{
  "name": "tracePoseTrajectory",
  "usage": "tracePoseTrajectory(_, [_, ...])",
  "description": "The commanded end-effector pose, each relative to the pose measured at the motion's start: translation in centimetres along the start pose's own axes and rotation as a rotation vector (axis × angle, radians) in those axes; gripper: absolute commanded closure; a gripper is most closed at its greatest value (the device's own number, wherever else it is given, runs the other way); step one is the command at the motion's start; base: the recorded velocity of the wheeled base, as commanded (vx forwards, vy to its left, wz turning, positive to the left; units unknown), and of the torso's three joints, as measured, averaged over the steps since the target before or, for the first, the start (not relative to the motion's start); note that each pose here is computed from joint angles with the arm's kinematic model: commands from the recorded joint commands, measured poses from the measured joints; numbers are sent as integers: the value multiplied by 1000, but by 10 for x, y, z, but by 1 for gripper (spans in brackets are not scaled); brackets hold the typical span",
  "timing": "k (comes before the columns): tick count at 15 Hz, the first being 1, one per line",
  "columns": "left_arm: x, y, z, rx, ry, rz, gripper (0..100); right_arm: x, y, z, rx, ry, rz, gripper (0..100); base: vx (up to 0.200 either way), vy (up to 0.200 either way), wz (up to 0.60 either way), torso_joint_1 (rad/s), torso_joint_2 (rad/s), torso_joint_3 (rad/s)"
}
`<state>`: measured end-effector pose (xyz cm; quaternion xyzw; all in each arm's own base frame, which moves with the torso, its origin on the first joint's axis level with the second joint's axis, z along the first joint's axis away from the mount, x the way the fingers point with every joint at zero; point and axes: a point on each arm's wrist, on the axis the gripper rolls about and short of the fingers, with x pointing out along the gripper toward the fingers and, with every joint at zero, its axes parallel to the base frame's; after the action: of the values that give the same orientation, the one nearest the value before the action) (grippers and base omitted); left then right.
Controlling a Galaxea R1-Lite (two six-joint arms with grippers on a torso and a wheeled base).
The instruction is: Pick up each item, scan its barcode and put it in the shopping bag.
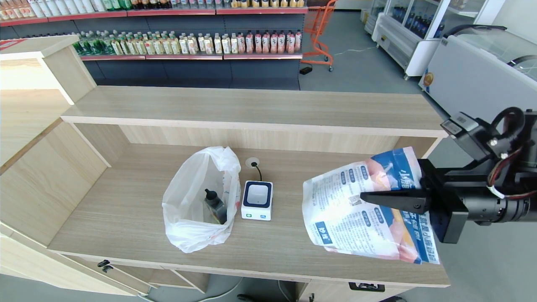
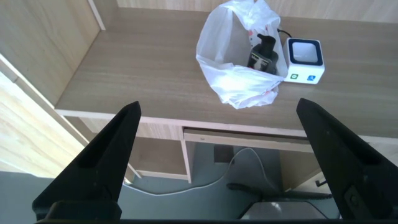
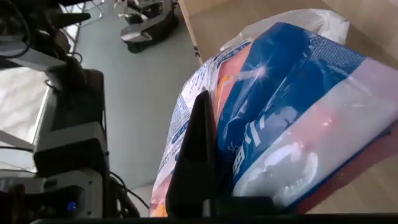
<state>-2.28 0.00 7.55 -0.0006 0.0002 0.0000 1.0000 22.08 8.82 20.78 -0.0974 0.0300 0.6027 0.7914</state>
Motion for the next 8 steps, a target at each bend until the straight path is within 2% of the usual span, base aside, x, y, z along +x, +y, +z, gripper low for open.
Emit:
tracePoseTrajectory(1, [0,0,0,0,1,0,0,-34,-29,-62,-343,224,-205,100,0,0,0,0,0,0])
tracePoseTrajectory(3, [0,0,0,0,1,0,0,-63,-32,-80,-542,333,-276,100,0,0,0,0,0,0])
tracePoseTrajectory(5, [0,0,0,0,0,-2,0,-84,-38,-80,-708,392,-329,100,0,0,0,0,0,0])
tracePoseTrajectory(7, [0,0,0,0,0,0,0,-93,-37,-80,-741,372,-332,100,0,0,0,0,0,0])
tracePoseTrajectory(8, [0,0,0,0,1,0,0,-100,-38,-82,-779,392,-345,100,0,0,0,0,0,0])
